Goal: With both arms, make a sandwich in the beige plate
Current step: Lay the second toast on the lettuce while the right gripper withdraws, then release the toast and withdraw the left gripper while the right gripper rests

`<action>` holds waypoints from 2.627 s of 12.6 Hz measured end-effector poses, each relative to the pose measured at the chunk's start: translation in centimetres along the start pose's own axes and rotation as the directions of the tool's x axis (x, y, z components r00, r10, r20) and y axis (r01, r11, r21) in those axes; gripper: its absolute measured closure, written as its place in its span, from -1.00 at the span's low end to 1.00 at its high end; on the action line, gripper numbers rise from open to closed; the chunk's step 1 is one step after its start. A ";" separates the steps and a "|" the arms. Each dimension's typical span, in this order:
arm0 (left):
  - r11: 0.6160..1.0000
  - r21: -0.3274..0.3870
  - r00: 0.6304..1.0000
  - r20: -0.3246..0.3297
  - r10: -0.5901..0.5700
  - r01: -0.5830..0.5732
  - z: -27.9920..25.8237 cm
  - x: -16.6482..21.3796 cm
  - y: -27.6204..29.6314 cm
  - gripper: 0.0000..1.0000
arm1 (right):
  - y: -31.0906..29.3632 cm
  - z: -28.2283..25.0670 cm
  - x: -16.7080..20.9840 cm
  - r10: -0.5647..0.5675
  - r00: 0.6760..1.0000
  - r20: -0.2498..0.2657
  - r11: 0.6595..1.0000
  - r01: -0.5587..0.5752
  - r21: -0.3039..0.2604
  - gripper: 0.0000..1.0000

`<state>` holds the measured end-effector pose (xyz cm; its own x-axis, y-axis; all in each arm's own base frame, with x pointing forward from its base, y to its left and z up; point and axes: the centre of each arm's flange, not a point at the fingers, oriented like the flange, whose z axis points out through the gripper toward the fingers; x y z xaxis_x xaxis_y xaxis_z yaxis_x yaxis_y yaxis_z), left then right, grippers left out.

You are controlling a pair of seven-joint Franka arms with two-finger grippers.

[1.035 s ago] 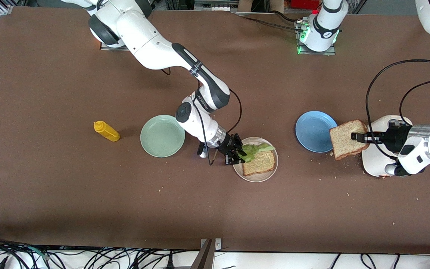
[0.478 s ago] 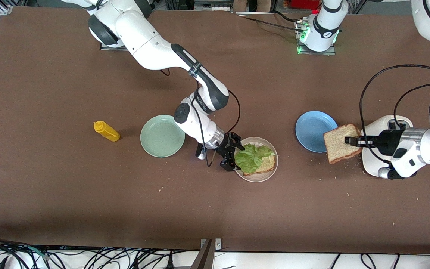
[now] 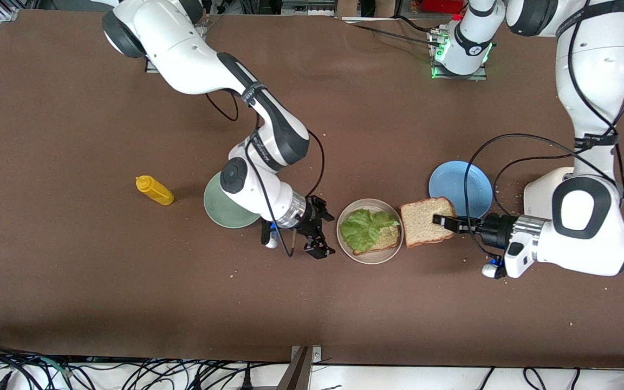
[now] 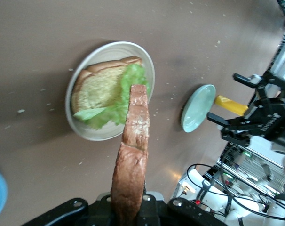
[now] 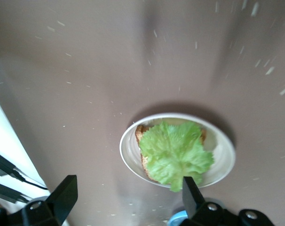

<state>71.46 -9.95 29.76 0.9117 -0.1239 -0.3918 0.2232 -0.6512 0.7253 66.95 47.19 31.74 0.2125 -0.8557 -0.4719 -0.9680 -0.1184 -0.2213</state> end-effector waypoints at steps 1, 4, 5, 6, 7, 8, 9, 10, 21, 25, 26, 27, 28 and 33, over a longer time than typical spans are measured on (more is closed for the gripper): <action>0.999 -0.024 1.000 0.007 0.029 -0.029 2.0 0.7 0.2 0.83 | -0.5 -2.4 0.5 -0.086 0.995 -0.043 0.995 0.084 -0.049 -0.97; 0.997 -0.008 0.997 0.010 0.079 -0.079 8.3 1.5 3.1 0.83 | -1.7 -8.4 2.8 -0.287 0.955 -0.072 0.946 0.270 -0.176 -0.97; 0.996 0.008 0.996 0.016 0.092 -0.092 10.5 1.5 4.2 0.83 | -2.0 -10.3 4.2 -0.347 0.936 -0.063 0.919 0.326 -0.220 -0.97; 0.995 0.022 0.995 0.018 0.099 -0.099 12.5 1.5 4.9 0.83 | -2.3 -12.4 5.9 -0.414 0.909 -0.046 0.882 0.388 -0.267 -0.97; 0.994 0.031 0.995 0.025 0.099 -0.100 13.8 1.4 5.1 0.83 | -2.5 -14.7 7.7 -0.483 0.875 -0.023 0.834 0.452 -0.317 -0.97; 0.995 0.035 0.995 0.034 0.094 -0.095 14.6 1.4 4.9 0.83 | -2.5 -17.0 9.5 -0.556 0.831 0.004 0.772 0.518 -0.368 -0.97; 0.996 0.037 0.996 0.039 0.082 -0.084 15.1 1.5 4.2 0.83 | -2.4 -19.4 11.3 -0.623 0.781 0.036 0.703 0.579 -0.414 -0.97; 0.996 0.039 0.996 0.043 0.073 -0.074 15.3 1.7 3.4 0.83 | -2.3 -21.6 12.9 -0.678 0.732 0.065 0.636 0.629 -0.447 -0.97; 0.997 0.077 1.000 -0.013 0.028 -0.027 15.2 3.3 -0.5 -0.29 | -1.2 -34.2 20.8 -0.927 0.238 0.290 0.050 0.845 -0.533 -0.92; 0.988 0.156 0.998 -0.060 0.021 -0.011 11.4 3.8 -2.7 -1.00 | 0.1 -34.4 23.2 -0.966 0.195 0.169 0.084 0.858 -0.506 -0.96; 0.984 0.177 0.997 -0.075 0.020 -0.006 9.9 3.8 -3.4 -1.00 | 0.7 -34.5 23.6 -0.969 0.193 0.153 0.092 0.861 -0.500 -0.96; 0.978 0.207 0.996 -0.091 0.020 -0.001 8.1 3.8 -4.2 -1.00 | 1.2 -34.8 23.8 -0.970 0.194 0.146 0.097 0.863 -0.496 -0.99; 0.969 0.247 0.994 -0.108 0.022 0.006 6.0 3.6 -5.1 -1.00 | 1.5 -35.1 23.9 -0.970 0.195 0.142 0.101 0.864 -0.494 -0.99; 0.862 0.506 0.991 -0.128 0.044 0.027 -6.9 -1.0 -6.0 -1.00 | 1.7 -36.4 25.4 -0.968 0.221 0.121 0.134 0.857 -0.498 -1.00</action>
<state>71.60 -0.77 29.68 0.9571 -0.0559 -0.2842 0.0424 -0.9436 0.3284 65.85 6.88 50.42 0.9999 -0.0138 0.0062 -0.0137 -0.9999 -0.0091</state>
